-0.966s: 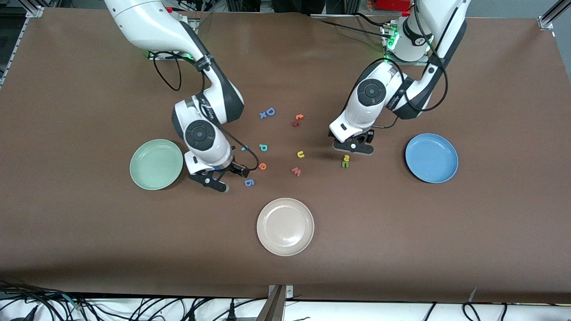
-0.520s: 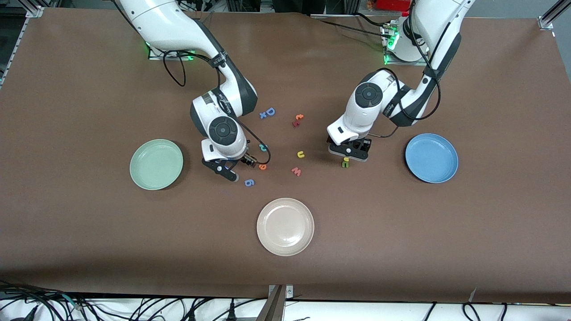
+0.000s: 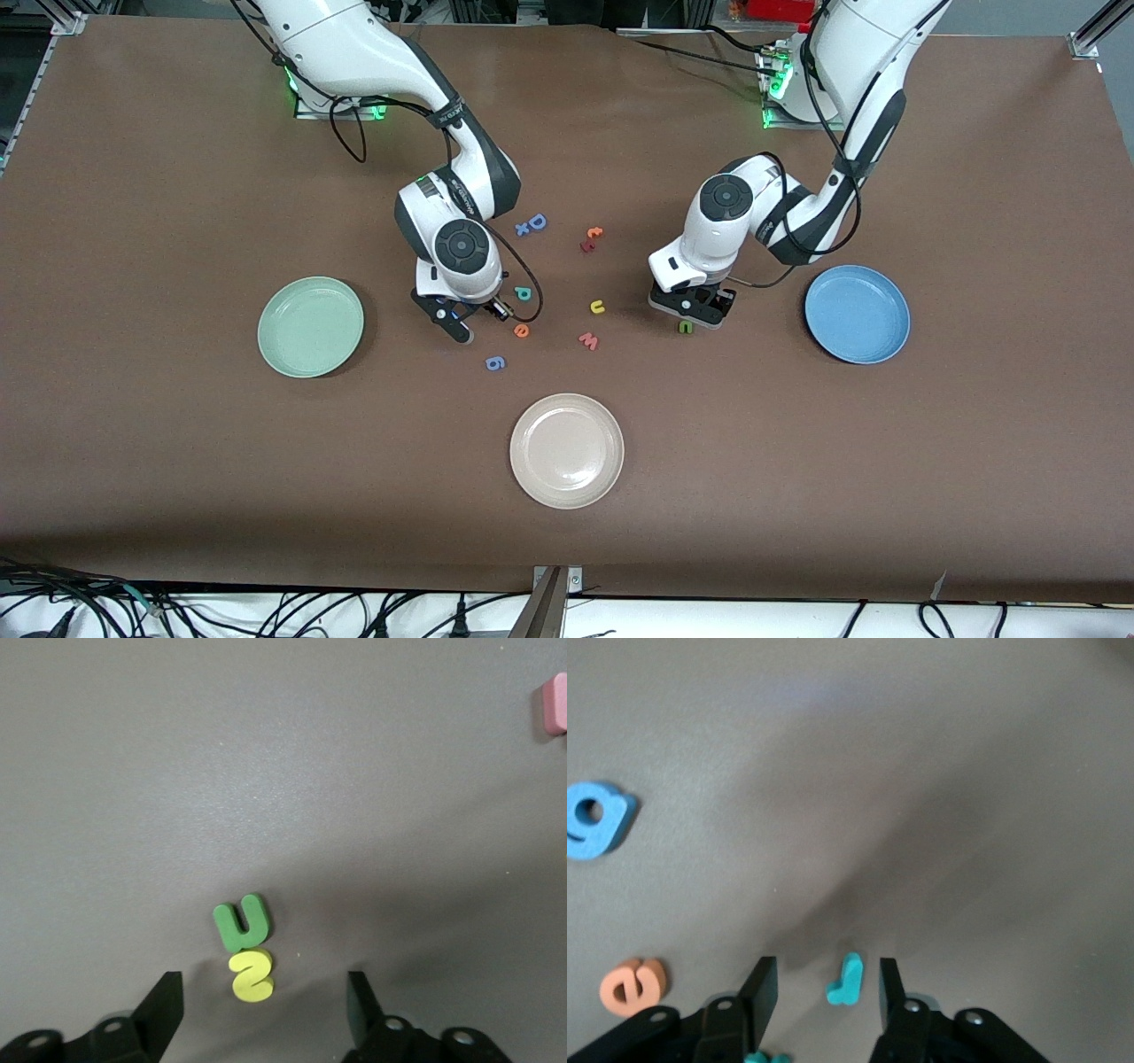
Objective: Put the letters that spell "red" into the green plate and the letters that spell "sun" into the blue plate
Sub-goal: 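Grasp teal l with the right gripper while the left gripper grasps yellow 2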
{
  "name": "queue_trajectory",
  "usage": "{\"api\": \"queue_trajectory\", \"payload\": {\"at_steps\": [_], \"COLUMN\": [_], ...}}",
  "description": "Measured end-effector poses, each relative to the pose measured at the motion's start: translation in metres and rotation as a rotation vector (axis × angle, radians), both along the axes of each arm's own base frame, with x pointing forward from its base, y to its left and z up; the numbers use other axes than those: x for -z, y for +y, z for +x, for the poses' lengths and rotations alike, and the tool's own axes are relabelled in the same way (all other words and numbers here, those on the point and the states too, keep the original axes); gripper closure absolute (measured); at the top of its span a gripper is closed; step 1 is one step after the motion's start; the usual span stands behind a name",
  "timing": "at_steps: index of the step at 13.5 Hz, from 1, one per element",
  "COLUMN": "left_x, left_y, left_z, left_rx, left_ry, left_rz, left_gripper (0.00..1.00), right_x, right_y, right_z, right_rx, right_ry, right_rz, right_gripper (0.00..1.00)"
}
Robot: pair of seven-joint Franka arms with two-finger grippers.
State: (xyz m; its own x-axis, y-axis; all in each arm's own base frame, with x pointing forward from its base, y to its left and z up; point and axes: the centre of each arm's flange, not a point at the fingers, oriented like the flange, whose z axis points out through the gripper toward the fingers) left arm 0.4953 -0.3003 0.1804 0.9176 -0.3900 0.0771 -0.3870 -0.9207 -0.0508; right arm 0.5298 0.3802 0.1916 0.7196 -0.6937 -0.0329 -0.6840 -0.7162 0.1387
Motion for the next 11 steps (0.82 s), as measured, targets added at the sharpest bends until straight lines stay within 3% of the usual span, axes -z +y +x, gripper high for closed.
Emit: {"api": "queue_trajectory", "payload": {"at_steps": [5, 8, 10, 11], "left_x": [0.013, 0.013, 0.012, 0.012], "left_y": [0.003, 0.005, 0.004, 0.004], "left_z": [0.000, 0.002, 0.002, 0.002], "left_rx": [0.019, 0.016, 0.016, 0.016], "left_ry": [-0.010, -0.014, -0.017, -0.017], "left_rz": [0.009, 0.009, 0.006, 0.006], "left_gripper": [0.30, 0.34, 0.50, 0.50], "right_x": [0.012, 0.013, 0.015, 0.014], "right_y": [-0.009, -0.007, -0.005, -0.004], "right_z": [-0.017, -0.023, -0.028, -0.029], "right_rx": [0.025, 0.020, 0.015, 0.015], "right_ry": [-0.003, -0.029, -0.037, -0.037], "right_rz": [-0.001, 0.022, 0.029, 0.030], "right_gripper": [0.46, 0.49, 0.50, 0.53]}}
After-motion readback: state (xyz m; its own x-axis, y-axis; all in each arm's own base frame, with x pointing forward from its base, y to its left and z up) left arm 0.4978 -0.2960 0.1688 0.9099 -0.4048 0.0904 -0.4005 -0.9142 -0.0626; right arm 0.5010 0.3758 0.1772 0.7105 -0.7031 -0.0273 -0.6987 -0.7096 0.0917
